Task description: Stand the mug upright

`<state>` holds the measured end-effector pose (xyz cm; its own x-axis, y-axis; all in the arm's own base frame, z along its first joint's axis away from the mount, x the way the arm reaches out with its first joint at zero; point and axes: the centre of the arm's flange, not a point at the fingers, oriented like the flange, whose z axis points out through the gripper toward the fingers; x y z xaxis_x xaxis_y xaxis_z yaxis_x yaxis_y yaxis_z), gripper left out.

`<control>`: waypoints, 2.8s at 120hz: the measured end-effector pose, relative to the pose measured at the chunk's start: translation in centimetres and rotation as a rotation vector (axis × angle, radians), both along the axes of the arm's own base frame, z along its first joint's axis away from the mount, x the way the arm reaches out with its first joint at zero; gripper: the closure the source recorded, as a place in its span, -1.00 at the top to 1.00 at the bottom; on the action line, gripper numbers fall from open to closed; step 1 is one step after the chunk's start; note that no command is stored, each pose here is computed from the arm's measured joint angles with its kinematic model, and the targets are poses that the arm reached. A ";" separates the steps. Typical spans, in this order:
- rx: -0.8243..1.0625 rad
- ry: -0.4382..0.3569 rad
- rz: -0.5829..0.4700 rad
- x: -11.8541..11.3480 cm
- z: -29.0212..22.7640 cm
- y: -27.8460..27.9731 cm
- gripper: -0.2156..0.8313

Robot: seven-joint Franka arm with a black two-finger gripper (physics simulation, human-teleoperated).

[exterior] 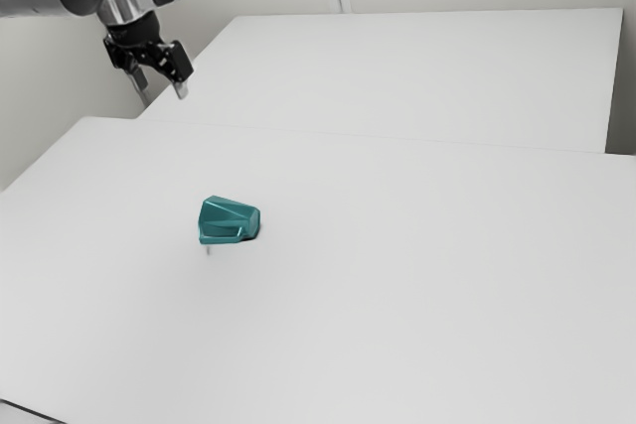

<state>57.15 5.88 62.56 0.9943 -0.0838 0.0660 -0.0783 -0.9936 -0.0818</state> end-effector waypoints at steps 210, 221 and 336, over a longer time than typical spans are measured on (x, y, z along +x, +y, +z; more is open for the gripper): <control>-0.861 -0.078 0.163 -2.5 -28.1 17.0 0.55; -0.900 -0.105 0.125 -2.3 -29.0 16.9 0.55; -1.113 -0.241 -0.146 -0.1 -35.3 14.2 0.46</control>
<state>57.04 20.04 27.26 0.9314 0.0271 0.3630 -0.3000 -0.5077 0.8076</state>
